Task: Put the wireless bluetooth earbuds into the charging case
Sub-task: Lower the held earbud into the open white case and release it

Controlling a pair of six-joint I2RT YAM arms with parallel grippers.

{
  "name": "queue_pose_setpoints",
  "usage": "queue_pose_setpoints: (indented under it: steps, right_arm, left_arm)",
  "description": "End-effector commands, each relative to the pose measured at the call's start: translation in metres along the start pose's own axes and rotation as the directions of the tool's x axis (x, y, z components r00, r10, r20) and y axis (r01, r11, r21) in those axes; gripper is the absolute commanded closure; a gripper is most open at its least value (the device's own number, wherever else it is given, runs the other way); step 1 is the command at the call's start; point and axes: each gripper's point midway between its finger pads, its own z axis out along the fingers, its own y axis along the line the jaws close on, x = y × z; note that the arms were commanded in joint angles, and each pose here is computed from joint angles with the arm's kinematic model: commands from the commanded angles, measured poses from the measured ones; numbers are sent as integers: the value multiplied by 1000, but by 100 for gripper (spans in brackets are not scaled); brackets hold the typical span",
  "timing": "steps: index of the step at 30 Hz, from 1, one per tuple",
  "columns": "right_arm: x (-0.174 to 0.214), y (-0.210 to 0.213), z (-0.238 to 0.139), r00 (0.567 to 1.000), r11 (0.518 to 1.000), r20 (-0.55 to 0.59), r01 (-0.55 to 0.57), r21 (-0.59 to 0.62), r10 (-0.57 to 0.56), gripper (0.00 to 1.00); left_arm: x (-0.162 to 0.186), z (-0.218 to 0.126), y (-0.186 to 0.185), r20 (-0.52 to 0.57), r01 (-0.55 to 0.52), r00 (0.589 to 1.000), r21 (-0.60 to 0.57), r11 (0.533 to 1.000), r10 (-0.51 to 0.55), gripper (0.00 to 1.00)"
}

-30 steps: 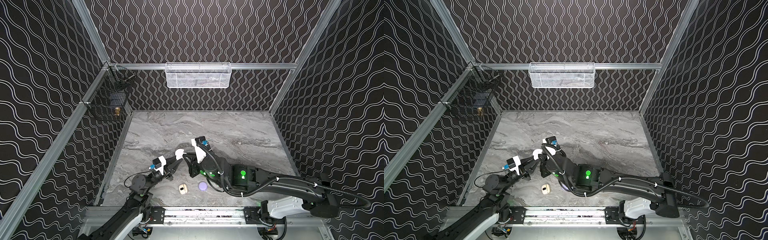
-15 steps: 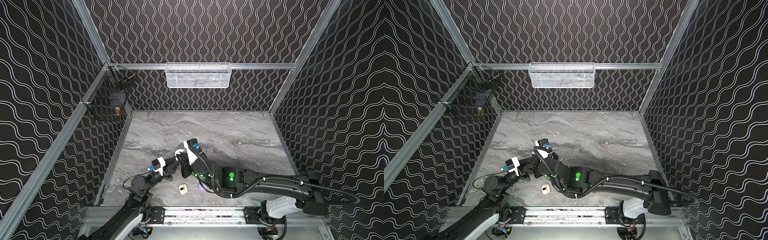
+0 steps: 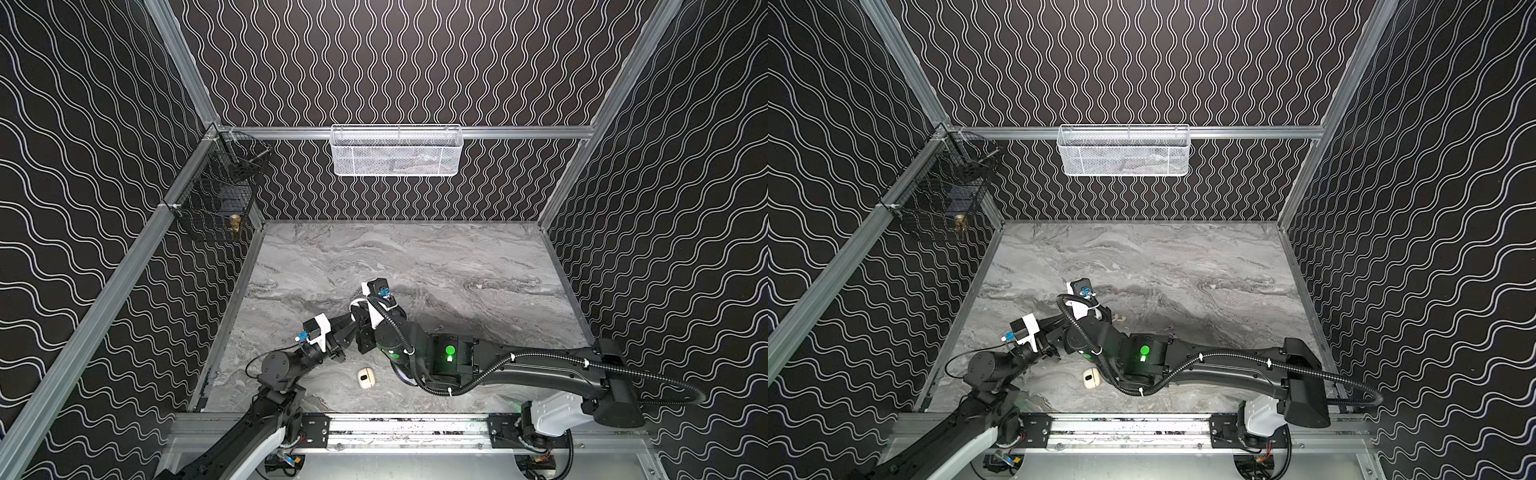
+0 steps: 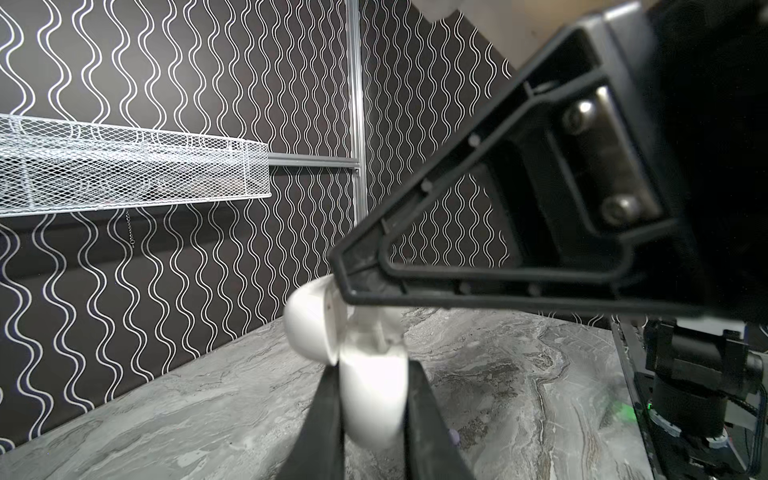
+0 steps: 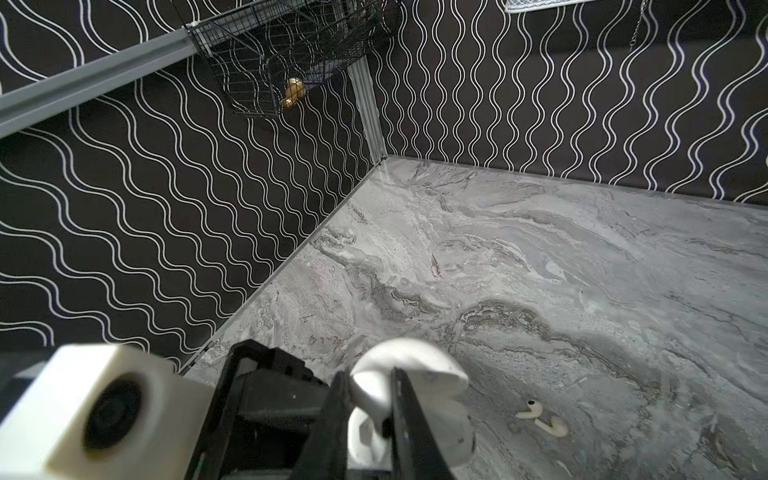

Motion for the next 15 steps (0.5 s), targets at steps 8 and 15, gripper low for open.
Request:
queue_pose_setpoints:
  steps: [8, 15]
  right_arm:
    - [-6, -4, 2, 999, 1000, 34, 1, 30, -2, 88]
    - [4, -1, 7, 1000, 1000, 10, 16, 20, -16, 88]
  left_arm:
    - [-10, 0, -3, 38, -9, 999, 12, 1000, 8, 100]
    - [-11, -1, -3, 39, -8, 999, 11, 1000, 8, 100]
